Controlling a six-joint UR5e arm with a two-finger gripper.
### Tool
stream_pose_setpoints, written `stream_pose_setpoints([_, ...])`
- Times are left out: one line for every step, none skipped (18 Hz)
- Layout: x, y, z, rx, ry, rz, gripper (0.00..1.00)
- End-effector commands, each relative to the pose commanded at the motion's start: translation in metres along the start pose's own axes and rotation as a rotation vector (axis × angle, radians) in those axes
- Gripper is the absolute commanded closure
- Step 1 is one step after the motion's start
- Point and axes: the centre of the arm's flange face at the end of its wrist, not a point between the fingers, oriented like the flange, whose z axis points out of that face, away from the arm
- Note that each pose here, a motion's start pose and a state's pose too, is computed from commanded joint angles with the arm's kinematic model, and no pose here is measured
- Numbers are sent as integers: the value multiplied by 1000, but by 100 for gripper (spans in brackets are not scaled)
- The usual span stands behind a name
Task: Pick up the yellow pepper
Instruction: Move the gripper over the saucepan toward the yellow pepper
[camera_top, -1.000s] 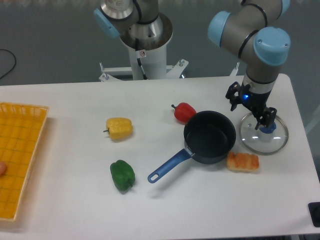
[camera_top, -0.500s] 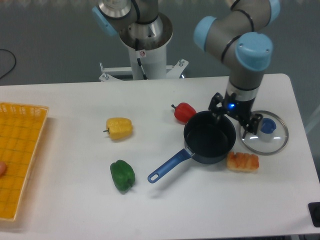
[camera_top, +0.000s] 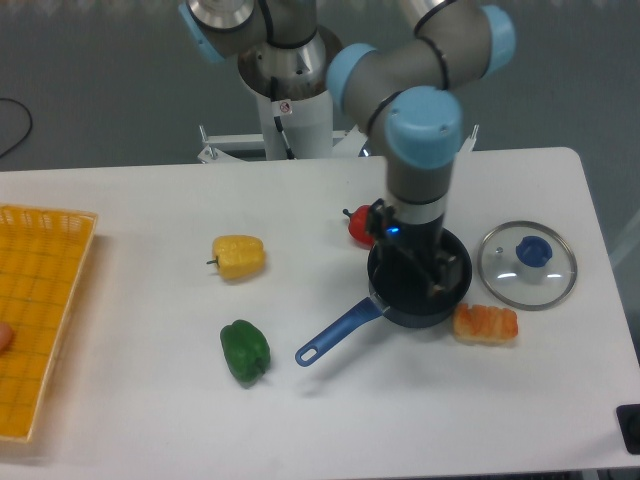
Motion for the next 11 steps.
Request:
stream_pose_setpoints([5, -7, 2, -4, 12, 15, 0])
stream_pose_setpoints([11, -16, 5, -7, 28, 34, 0])
stream_pose_setpoints([21, -27, 6, -12, 51, 57, 0])
stream_pose_setpoints([31, -39, 7, -20, 76, 81, 0])
stream_pose_setpoints([40, -49, 7, -23, 88, 104, 0])
stream_pose_setpoints([47, -59, 7, -22, 89, 114, 0])
stream_pose_setpoints([54, -70, 7, -21, 90, 130, 0])
stream_pose_setpoints([65, -78, 16, -24, 99, 139, 0])
stream_pose_setpoints([78, -81, 28, -28, 108, 134, 0])
stream_pose_setpoints([81, -81, 32, -22, 91, 133, 0])
stream_pose_setpoints([82, -82, 34, -21, 85, 136, 0])
